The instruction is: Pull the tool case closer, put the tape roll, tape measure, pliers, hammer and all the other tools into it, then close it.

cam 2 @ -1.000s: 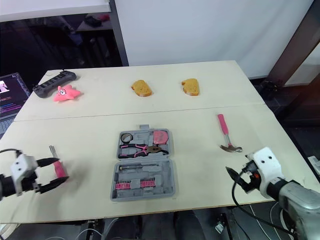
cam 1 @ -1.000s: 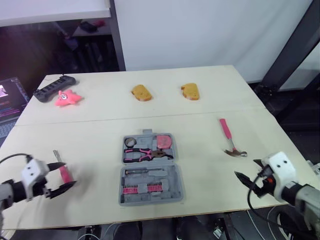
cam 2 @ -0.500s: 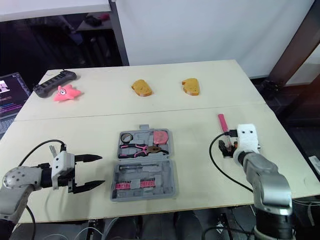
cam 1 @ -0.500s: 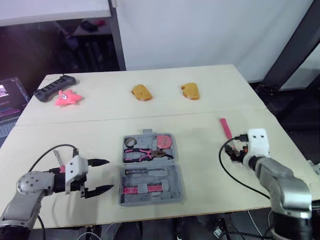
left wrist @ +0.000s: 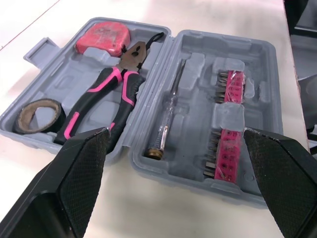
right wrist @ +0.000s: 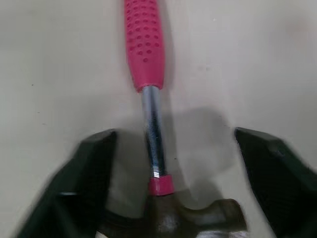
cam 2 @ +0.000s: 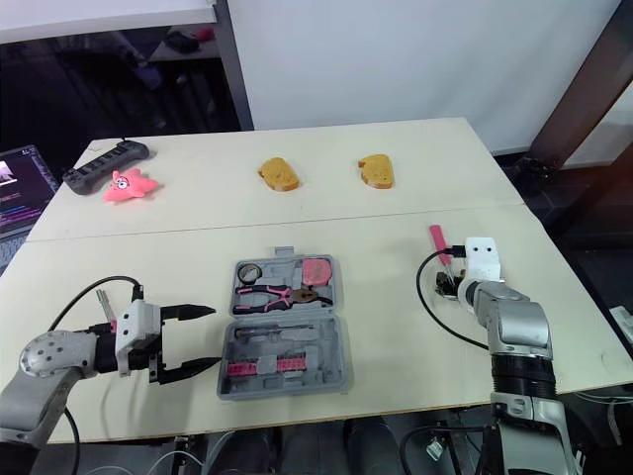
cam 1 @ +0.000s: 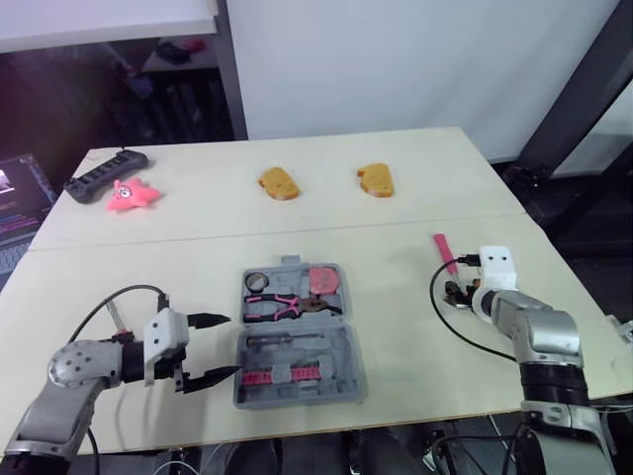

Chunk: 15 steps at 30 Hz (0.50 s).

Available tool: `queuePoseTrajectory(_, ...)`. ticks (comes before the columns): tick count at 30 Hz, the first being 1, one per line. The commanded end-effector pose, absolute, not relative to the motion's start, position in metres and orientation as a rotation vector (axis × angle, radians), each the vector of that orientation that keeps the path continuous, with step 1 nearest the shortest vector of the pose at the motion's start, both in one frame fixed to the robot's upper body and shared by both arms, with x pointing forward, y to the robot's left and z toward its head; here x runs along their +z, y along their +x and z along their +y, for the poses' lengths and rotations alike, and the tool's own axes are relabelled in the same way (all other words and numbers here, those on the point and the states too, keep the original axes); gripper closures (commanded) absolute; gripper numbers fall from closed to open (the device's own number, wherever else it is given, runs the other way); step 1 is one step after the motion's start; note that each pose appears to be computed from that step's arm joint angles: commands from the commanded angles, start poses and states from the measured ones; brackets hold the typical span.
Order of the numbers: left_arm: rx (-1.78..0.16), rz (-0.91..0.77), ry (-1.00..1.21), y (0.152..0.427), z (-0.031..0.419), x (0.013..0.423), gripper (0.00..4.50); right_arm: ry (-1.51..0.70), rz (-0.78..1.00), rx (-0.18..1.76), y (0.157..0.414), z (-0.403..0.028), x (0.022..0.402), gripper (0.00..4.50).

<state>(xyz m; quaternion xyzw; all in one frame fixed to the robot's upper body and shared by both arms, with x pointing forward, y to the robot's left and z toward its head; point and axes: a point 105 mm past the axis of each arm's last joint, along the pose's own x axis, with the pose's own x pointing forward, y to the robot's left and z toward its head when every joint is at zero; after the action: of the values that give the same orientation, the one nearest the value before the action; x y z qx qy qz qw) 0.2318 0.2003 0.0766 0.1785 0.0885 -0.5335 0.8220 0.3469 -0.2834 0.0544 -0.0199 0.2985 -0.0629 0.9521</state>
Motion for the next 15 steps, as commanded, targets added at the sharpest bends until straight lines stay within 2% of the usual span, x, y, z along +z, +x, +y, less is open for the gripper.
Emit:
queuePoseTrajectory(1, -1.117, 0.16, 0.417, 0.233, 0.204, 0.086, 0.0, -0.024, 0.626, -0.122, 0.344, -0.282, 0.046, 2.28)
queuePoseTrajectory(5, -1.113, 0.164, 0.42, 0.233, 0.207, 0.086, 0.0, -0.023, 0.62, -0.12, 0.342, -0.28, 0.045, 4.38)
queuePoseTrajectory(15, -1.114, 0.159, 0.432, 0.239, 0.209, 0.088, 0.0, -0.081, 0.503, -0.057, 0.345, -0.268, 0.065, 4.45)
